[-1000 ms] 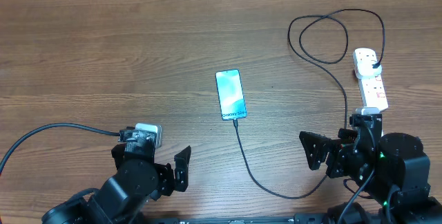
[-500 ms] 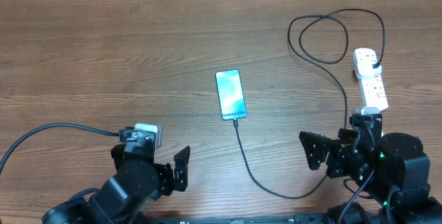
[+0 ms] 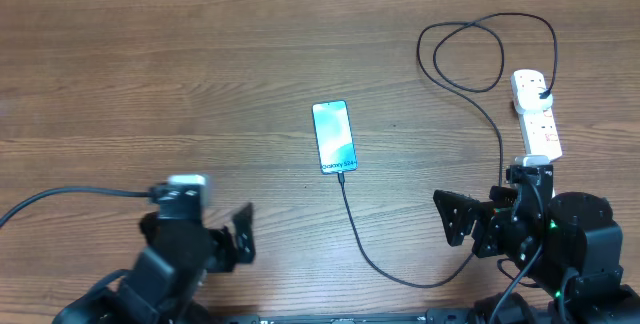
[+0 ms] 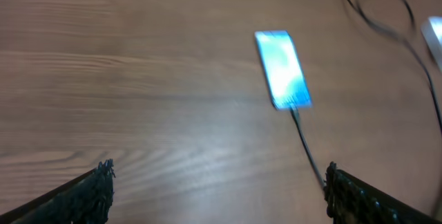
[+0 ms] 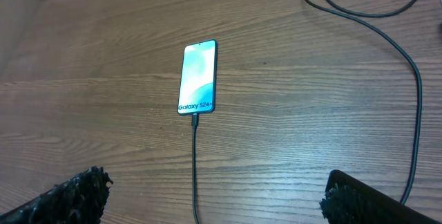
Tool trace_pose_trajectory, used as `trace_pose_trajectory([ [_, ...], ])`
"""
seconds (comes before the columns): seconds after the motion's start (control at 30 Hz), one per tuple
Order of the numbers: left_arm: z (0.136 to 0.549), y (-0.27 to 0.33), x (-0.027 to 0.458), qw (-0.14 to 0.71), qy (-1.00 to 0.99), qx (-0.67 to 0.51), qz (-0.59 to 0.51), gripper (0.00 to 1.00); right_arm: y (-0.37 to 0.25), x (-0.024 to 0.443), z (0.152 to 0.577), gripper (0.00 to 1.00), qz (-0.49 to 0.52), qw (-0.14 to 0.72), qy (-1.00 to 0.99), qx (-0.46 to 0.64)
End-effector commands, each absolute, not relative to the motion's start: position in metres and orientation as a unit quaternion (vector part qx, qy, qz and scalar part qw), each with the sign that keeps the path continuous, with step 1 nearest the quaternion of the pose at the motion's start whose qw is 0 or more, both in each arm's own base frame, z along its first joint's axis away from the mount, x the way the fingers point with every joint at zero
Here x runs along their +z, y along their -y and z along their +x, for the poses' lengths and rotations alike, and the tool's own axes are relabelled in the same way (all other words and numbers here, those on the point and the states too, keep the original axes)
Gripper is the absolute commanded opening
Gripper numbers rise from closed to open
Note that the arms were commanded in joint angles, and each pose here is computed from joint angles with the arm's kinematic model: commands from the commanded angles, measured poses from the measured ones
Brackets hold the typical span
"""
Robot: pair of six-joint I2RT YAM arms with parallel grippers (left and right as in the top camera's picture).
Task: Plug charger to phone and switch on socket
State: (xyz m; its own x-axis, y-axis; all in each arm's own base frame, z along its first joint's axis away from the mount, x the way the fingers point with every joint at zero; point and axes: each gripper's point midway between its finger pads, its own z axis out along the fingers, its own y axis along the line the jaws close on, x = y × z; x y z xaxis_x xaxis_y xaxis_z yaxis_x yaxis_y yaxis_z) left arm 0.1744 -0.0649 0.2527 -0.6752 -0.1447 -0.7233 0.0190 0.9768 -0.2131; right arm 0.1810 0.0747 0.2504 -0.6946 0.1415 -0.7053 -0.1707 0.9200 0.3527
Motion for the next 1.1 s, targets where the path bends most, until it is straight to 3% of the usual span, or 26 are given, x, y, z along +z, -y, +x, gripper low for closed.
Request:
trace_pose_trajectory([
  [0.0,0.187,0.021,0.264,0.443,-0.880,-0.075,-0.154,1.00,-0.077,0.252,0.179,1.00,-0.010,0.394,-0.895,0.207],
  [0.13,0.193,-0.012,0.277,0.479,-0.857,-0.046,-0.185,1.00,-0.077,0.252,0.179,1.00,-0.010,0.394,-0.895,0.207],
  [0.37,0.222,-0.025,0.299,0.568,-0.816,0.013,-0.104,1.00,-0.077,0.252,0.179,1.00,-0.010,0.394,-0.895,0.207],
  [0.73,0.241,-0.015,0.244,0.675,-0.734,-0.029,-0.069,1.00,-0.077,0.252,0.179,1.00,-0.010,0.394,-0.895,0.207],
  [1.07,0.233,-0.018,0.256,0.782,-0.618,-0.034,-0.070,0.99,-0.077,0.252,0.179,1.00,-0.010,0.394,-0.895,0.207],
])
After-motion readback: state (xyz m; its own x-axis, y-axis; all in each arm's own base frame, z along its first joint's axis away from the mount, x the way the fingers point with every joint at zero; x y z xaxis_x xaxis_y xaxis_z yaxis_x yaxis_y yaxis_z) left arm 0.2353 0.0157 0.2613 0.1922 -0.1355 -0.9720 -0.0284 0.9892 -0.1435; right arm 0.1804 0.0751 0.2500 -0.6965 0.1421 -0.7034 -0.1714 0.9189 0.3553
